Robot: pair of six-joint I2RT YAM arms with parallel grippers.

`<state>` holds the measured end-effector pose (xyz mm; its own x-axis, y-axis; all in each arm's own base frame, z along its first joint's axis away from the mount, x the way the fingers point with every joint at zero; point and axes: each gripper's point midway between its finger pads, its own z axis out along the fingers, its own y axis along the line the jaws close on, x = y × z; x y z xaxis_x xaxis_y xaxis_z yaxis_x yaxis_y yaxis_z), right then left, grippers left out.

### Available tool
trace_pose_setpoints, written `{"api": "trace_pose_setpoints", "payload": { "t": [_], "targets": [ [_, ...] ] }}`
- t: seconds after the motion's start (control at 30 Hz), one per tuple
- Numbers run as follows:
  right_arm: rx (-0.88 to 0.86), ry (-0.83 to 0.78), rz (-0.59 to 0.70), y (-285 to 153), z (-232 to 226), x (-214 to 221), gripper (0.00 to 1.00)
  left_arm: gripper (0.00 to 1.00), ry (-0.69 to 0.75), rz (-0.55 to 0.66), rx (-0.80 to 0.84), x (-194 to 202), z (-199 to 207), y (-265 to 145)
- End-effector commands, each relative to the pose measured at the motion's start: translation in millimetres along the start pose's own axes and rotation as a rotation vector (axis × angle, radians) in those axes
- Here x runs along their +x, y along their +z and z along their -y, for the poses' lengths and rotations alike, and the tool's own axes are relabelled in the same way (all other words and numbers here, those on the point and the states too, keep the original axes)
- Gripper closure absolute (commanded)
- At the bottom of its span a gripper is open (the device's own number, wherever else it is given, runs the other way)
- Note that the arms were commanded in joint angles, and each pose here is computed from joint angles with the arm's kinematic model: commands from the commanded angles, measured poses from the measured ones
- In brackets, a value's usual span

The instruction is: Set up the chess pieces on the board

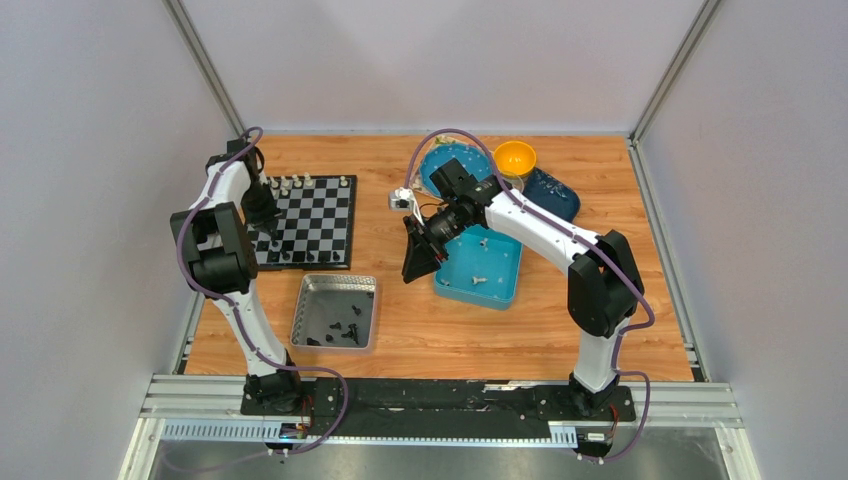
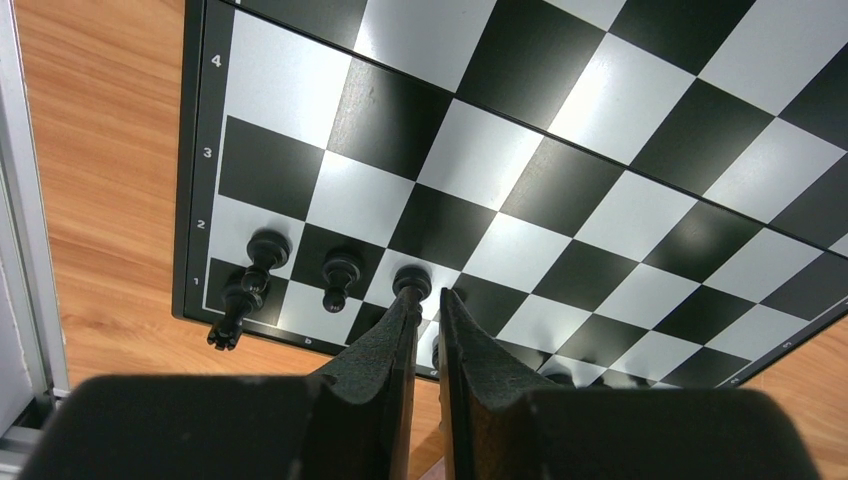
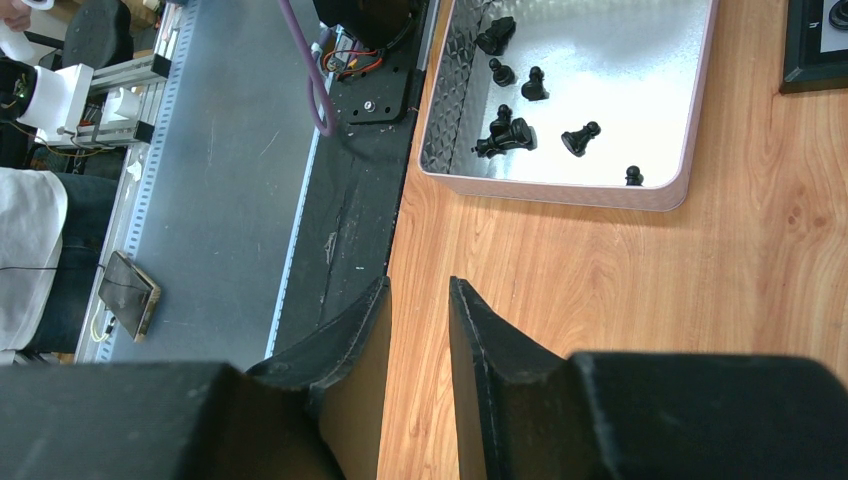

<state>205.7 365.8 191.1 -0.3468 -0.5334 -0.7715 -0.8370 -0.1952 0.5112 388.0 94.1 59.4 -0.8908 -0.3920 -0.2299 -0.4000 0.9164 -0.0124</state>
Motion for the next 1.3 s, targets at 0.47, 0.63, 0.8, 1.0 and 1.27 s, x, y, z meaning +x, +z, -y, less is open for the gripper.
{"api": "trace_pose_setpoints", "payload": {
  "t": [0.47, 0.63, 0.8, 1.0, 1.27],
  "targets": [
    [-0.018, -0.052, 0.023, -2.6, -2.9, -12.4, 0.69, 0.86, 0.012, 0.021, 0.02, -11.2, 0.4, 3.7],
    [-0.019, -0.052, 0.022, -2.6, -3.1, -12.0, 0.69, 0.87, 0.014, 0.013, 0.02, -8.4, 0.2, 5.5],
    [-0.019, -0.054, 0.021, -2.6, -3.1, -11.8, 0.69, 0.86, 0.016, 0.004, 0.017, -5.1, -0.6, 7.7],
    [-0.02, -0.052, 0.021, -3.2, -3.2, -11.5, 0.69, 0.87, 0.016, -0.014, 0.016, 1.4, -1.2, 10.2],
    [-0.021, -0.056, 0.021, -3.0, -4.3, -11.7, 0.69, 0.87, 0.016, -0.023, 0.013, 6.0, -3.6, 11.0]
  ]
}}
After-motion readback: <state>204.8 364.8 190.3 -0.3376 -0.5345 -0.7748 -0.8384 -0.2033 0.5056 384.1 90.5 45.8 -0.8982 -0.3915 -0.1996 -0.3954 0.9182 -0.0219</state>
